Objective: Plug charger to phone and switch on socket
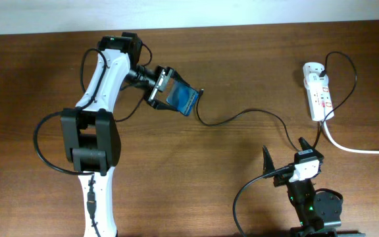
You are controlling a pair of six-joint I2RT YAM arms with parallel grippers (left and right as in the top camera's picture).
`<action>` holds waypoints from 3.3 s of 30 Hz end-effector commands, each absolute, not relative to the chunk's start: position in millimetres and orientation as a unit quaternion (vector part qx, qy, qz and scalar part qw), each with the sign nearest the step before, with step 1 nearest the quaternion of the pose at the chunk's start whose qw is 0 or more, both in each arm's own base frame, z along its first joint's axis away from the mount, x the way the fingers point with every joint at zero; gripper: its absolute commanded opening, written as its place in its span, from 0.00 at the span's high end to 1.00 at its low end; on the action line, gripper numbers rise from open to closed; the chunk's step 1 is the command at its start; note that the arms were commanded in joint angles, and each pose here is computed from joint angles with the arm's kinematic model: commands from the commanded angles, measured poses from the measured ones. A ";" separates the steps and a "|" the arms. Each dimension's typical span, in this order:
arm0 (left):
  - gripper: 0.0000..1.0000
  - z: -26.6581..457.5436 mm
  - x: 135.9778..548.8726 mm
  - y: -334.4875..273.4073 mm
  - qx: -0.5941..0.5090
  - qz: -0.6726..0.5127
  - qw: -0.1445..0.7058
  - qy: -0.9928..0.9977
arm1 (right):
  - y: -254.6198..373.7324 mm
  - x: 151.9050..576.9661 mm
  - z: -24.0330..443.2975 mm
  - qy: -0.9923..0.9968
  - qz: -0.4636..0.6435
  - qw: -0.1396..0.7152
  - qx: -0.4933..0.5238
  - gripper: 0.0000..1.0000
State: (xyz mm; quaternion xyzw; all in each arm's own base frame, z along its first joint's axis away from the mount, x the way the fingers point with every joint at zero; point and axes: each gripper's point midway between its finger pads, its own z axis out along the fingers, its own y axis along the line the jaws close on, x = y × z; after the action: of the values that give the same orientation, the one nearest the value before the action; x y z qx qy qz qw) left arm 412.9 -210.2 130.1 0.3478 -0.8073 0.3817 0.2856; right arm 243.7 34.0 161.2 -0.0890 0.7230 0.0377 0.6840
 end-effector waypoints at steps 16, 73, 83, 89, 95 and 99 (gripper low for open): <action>1.00 133.2 400.0 -207.7 0.424 0.324 0.329 -0.779 | 34.2 243.5 159.5 0.724 0.038 0.684 -0.087 0.02; 1.00 155.9 442.3 -187.4 0.435 0.204 0.094 -0.872 | 199.1 378.5 185.7 0.894 0.391 0.179 0.130 0.34; 1.00 174.4 430.9 -222.6 0.425 0.276 0.167 -0.845 | 244.6 388.7 186.1 0.887 0.359 0.240 0.165 0.44; 1.00 175.7 422.9 -233.2 0.410 0.277 0.177 -0.851 | 251.3 401.9 166.9 0.887 0.359 0.238 0.166 0.51; 1.00 175.6 416.6 -244.4 0.398 0.275 0.180 -0.856 | 256.6 411.9 156.8 0.885 0.362 0.244 0.161 0.66; 1.00 175.6 416.5 -244.7 0.398 0.275 0.180 -0.856 | 256.5 412.1 155.5 0.886 0.361 0.243 0.162 0.74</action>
State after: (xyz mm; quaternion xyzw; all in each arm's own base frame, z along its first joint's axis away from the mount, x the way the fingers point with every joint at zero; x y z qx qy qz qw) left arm 417.9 -239.4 159.9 0.4090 -0.8579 0.2534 0.1804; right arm 408.5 254.1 154.0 0.1663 0.8857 0.3636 0.2361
